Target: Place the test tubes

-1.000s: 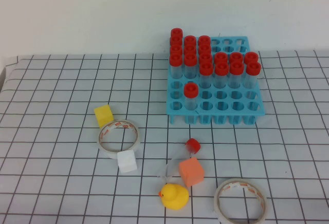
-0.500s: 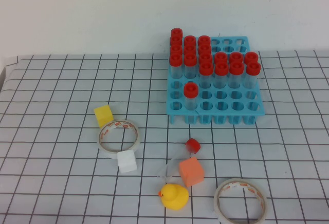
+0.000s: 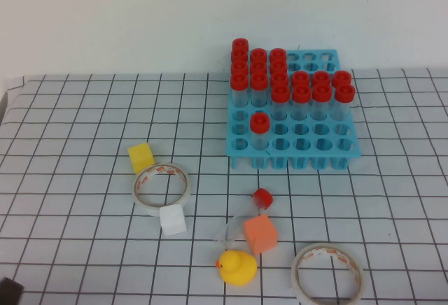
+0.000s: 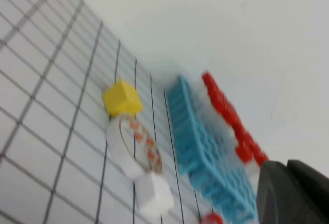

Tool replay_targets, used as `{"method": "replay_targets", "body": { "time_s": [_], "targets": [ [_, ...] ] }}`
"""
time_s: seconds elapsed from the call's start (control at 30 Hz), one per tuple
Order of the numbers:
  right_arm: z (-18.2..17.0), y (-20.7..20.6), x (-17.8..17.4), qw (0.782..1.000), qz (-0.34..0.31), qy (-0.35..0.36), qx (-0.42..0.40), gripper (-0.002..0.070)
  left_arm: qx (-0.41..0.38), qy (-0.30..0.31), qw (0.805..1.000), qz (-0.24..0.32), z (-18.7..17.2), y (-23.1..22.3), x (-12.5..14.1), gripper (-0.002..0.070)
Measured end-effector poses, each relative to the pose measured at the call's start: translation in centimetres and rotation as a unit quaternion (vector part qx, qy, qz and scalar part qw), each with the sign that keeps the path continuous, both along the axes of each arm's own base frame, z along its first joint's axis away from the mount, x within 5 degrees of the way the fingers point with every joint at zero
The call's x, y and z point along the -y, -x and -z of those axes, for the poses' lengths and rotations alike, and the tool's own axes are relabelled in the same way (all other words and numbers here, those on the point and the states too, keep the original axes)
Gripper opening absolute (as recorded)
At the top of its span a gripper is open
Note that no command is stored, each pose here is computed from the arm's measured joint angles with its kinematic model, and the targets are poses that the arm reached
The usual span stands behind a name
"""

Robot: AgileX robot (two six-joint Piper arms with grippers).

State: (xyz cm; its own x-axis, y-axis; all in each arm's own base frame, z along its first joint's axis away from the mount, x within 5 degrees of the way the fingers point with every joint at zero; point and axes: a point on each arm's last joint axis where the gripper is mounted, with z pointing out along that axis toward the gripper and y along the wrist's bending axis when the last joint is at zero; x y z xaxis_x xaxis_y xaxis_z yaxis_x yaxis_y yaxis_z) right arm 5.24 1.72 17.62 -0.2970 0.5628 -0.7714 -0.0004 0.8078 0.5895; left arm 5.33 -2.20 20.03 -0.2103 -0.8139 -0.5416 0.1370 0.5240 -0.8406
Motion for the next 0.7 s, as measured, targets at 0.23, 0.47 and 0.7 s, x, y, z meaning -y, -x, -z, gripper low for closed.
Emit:
{"method": "replay_targets", "body": {
  "time_s": [0.23, 0.47, 0.7],
  "targets": [
    [-0.7, 0.0, -0.7, 0.989, -0.01, -0.151, 0.006, -0.0001, 0.021, -0.015, 0.999, -0.037, -0.3, -0.1, -0.7, -0.0002],
    [-0.8, 0.0, -0.8, 0.986, -0.011, -0.166, 0.009, -0.0001, 0.043, -0.17, 0.984, 0.038, -3.3, -0.1, 0.7, -0.0002],
    [-0.6, 0.1, -1.1, 0.995, -0.043, -0.09, 0.013, -0.0001, -0.081, -0.409, 0.877, 0.238, -9.0, -4.4, 2.3, -0.0001]
  ]
}}
